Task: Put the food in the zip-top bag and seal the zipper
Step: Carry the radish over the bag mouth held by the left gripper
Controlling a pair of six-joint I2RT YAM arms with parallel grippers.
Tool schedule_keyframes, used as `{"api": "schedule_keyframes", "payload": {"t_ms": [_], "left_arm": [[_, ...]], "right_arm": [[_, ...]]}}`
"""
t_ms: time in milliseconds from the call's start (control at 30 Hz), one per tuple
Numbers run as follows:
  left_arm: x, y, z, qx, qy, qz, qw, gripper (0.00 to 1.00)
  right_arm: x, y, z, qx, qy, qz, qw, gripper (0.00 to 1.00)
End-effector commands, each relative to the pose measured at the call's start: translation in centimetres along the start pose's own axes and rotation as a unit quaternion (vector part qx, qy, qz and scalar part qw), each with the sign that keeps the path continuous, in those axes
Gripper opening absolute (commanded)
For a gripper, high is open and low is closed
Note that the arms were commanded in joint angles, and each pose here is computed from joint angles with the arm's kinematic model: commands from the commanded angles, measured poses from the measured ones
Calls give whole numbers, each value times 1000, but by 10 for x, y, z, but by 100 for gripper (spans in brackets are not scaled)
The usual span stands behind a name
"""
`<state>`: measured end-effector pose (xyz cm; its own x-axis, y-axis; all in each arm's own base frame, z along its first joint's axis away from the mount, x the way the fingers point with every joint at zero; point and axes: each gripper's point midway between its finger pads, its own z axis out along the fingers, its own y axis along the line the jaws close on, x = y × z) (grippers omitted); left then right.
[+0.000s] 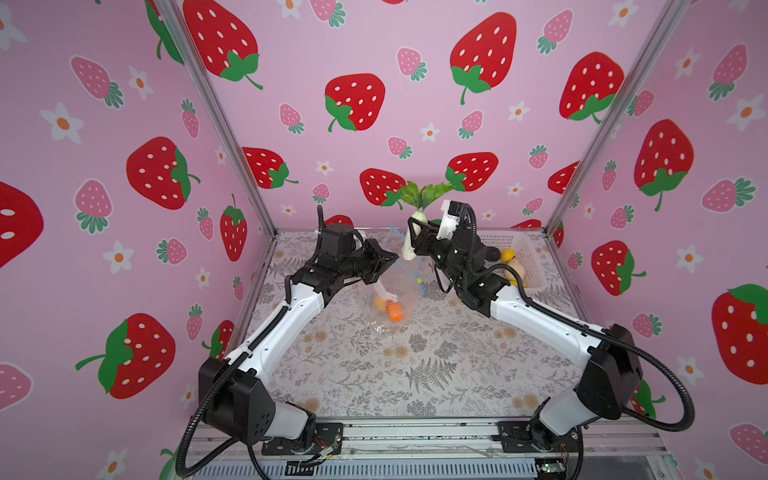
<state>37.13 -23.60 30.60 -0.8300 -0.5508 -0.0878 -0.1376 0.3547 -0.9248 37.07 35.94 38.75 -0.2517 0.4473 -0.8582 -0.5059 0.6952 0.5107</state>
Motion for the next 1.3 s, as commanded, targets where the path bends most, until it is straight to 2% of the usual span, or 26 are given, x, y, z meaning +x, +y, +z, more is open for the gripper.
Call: {"api": "schedule_keyframes", "payload": {"t_ms": [0,833,1267], "left_arm": [[-1,-10,-8,17,-7,3,1000,0],[-4,-8,-6,13,-10,6,1000,0],[-3,-2,0,9,-3,2,1000,0]], "right_arm": [[-3,1,-5,12,-8,-13,1000,38],[44,-23,1,55,45,-57,996,41],[70,-26,9,50,79,-85,992,44]]}}
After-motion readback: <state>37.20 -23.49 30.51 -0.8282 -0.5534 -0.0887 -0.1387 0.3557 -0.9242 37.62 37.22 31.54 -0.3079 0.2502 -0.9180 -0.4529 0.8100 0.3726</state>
